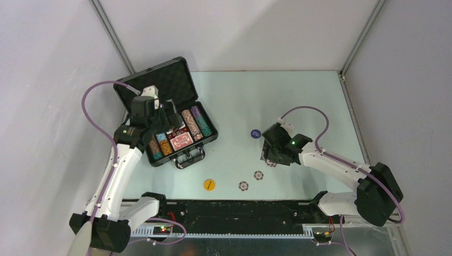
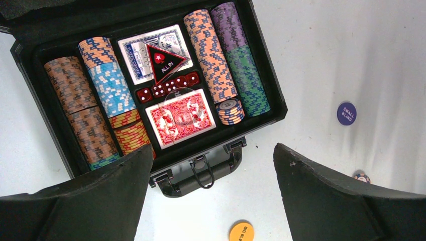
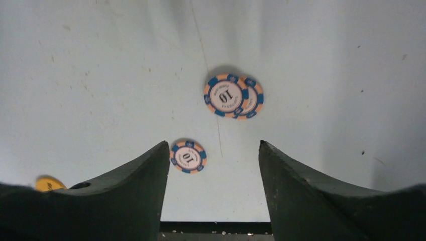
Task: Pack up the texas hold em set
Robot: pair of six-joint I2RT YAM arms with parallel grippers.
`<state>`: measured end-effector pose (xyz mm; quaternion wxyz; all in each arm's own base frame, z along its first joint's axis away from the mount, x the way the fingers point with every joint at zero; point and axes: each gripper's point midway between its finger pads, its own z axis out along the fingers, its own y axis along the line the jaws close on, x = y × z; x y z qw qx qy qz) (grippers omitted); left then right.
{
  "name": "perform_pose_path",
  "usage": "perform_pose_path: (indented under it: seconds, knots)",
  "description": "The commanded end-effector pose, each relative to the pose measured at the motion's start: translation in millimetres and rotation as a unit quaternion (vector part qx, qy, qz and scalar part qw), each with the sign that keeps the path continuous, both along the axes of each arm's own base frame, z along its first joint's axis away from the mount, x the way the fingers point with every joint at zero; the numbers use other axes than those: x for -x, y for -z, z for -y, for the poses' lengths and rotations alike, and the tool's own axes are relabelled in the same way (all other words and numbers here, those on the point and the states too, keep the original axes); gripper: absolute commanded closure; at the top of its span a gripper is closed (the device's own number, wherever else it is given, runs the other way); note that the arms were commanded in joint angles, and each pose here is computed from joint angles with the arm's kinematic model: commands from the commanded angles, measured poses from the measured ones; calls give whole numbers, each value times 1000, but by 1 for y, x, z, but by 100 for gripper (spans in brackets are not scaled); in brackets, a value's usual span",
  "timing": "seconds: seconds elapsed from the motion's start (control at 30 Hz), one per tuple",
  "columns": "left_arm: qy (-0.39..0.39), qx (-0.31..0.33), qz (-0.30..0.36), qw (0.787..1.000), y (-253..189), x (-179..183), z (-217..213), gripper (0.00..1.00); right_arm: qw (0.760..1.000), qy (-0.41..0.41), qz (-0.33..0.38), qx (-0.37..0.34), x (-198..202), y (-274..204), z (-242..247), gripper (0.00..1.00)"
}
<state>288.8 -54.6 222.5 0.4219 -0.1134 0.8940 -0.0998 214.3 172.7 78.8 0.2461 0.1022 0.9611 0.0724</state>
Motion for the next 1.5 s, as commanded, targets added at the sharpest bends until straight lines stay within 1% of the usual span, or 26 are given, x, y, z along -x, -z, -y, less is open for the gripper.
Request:
perform_pose_path:
  seconds: [0.0,0.13,0.2,0.3,0.33,0.37,0.43,0.6,0.77,1.0,1.13,1.47]
  knots:
    - [8,-6,9,1000,-2,-2,-1,6,1000,-11,-16,1,14,1,-16,28]
    - [9,-6,10,1000,-3,-2,-1,6,999,-8,-42,4,21,11,-25,25]
    - [10,-5,9,1000,-2,-2,-1,6,999,-4,-37,7,17,11,-27,27]
    - [10,-5,8,1000,-2,-2,0,6,1000,1,-12,16,5,1,-27,30]
    - [10,-5,8,1000,-2,-3,0,6,1000,4,-3,21,-1,-5,-28,28]
    - [10,-5,8,1000,-2,-2,0,6,999,13,-2,42,-4,-5,-19,27]
    - [11,-5,8,1000,-2,-2,0,6,998,20,-10,64,-12,-5,-13,23]
    - [10,-6,8,1000,-1,-2,-1,6,995,28,-55,81,-23,21,-7,12]
    - [9,-6,8,1000,-1,-2,-1,6,992,37,-72,100,-28,40,-2,4]
    - [9,-7,7,1000,-1,-3,-2,6,991,33,-82,99,-33,52,-3,4]
    - [9,-7,7,1000,-1,-3,-1,6,989,40,-87,112,-31,56,3,4]
    - [9,-7,7,1000,-1,-3,-1,6,985,51,-105,127,-15,72,25,7]
